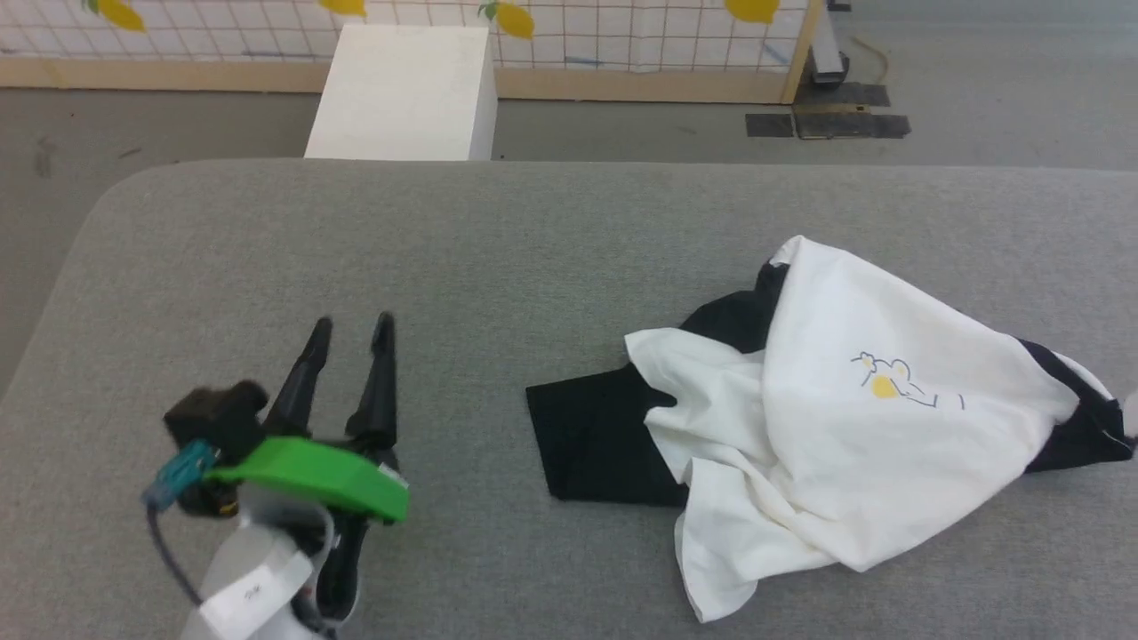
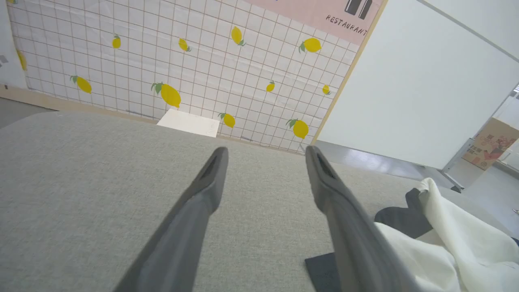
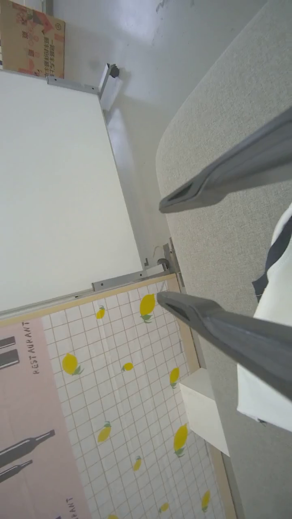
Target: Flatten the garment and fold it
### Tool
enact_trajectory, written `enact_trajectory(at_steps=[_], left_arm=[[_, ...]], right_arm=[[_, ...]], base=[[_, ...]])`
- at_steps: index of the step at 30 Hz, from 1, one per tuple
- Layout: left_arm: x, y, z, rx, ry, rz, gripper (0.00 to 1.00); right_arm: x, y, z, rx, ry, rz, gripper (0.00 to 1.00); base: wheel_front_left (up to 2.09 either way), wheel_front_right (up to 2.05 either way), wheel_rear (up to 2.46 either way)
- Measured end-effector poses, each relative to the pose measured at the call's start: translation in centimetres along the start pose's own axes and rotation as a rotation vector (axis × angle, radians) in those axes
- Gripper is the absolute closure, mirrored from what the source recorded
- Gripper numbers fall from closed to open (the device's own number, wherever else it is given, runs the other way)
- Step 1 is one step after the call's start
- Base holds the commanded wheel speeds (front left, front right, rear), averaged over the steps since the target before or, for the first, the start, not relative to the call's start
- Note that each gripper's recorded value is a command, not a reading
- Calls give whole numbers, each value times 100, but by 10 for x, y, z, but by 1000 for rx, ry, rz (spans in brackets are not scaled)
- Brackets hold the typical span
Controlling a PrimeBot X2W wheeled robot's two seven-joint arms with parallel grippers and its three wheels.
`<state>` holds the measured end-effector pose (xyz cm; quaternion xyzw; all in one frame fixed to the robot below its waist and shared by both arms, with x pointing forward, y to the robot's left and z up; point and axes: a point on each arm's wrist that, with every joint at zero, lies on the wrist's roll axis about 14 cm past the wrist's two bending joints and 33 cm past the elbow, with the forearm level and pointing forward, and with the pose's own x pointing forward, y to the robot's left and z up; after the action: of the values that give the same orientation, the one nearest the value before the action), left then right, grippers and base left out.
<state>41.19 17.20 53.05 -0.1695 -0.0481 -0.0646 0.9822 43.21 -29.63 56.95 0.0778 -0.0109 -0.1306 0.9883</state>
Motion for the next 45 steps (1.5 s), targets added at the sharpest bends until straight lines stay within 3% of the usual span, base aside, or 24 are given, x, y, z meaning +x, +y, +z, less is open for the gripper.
enact_trajectory(at_steps=[5,9,14,17,20,29,30,32,38,42,45], left_arm=[[37,-52,-11,-49,132,-139,0],[62,-107,-32,-107,331,-275,0],[46,-159,-99,43,765,-429,0],[30,-168,-128,143,957,-459,0],[25,-170,-144,230,1045,-470,0],[21,-168,-175,243,1156,-478,0],[19,-168,-178,241,1172,-483,12],[16,-170,-182,216,1192,-495,100],[16,-185,-169,117,1161,-564,100],[-21,-236,-142,-20,1203,-803,100],[-78,-251,-144,-26,1339,-937,100]], right_arm=[[-30,-12,-22,11,34,1,0],[-48,-14,-47,31,104,11,0],[-58,-18,-61,30,140,4,0],[-62,-21,-65,32,152,-4,0],[-64,-28,-70,31,166,-25,0],[-69,-44,-86,16,211,-73,0],[-69,-45,-87,14,212,-76,0],[-68,-45,-91,13,222,-79,0],[-66,-38,-101,15,245,-60,0],[-65,-34,-101,10,245,-49,0],[-62,-28,-100,5,245,-32,0]], base=[[0,0,0],[0,0,0],[0,0,0],[0,0,0],[0,0,0],[0,0,0],[0,0,0],[0,0,0],[0,0,0],[0,0,0],[0,0,0]])
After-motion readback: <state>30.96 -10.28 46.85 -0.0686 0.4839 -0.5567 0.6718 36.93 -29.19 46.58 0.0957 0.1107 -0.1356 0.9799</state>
